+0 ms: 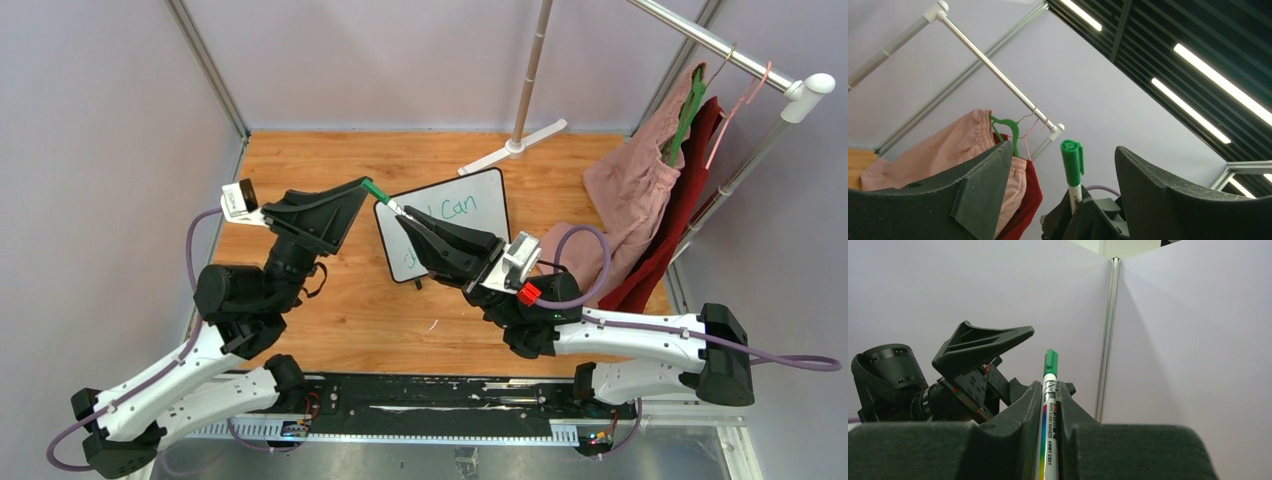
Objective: Write a sentence on the whiteboard
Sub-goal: Close the whiteboard marker at the center of the board.
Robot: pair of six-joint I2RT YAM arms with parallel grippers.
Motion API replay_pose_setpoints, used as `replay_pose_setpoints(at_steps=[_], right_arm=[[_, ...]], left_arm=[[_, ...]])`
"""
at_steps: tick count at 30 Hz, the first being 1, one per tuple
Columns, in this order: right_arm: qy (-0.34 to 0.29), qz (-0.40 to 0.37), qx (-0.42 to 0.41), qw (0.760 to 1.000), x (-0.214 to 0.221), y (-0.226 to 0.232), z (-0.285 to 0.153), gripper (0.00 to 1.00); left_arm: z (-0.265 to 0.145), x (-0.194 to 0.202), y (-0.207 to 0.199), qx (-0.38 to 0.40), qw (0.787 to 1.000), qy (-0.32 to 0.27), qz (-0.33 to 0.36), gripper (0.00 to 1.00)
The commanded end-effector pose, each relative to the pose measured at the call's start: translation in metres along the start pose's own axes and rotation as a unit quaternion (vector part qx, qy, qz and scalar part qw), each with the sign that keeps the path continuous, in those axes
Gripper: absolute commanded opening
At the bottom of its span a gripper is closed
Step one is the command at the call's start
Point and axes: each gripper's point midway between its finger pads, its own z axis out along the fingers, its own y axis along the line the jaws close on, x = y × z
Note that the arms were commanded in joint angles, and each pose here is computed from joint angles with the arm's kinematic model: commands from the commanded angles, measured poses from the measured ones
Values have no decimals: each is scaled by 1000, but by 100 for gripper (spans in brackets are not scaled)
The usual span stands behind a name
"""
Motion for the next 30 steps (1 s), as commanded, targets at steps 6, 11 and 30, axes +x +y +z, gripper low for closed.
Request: replay_pose_setpoints(at_steps=[6, 11, 30], right_arm=[[-10, 22, -22, 999, -11, 9, -4, 0], [-10, 24, -22, 999, -11, 10, -3, 0], [-2, 19, -16, 1000, -5, 8, -3, 0]], left_arm=[[6, -13, -20, 22, 1000, -13, 12, 73], [8, -10, -20, 23, 1000, -7, 8, 65], [8, -3, -17, 21, 1000, 3, -10, 30]])
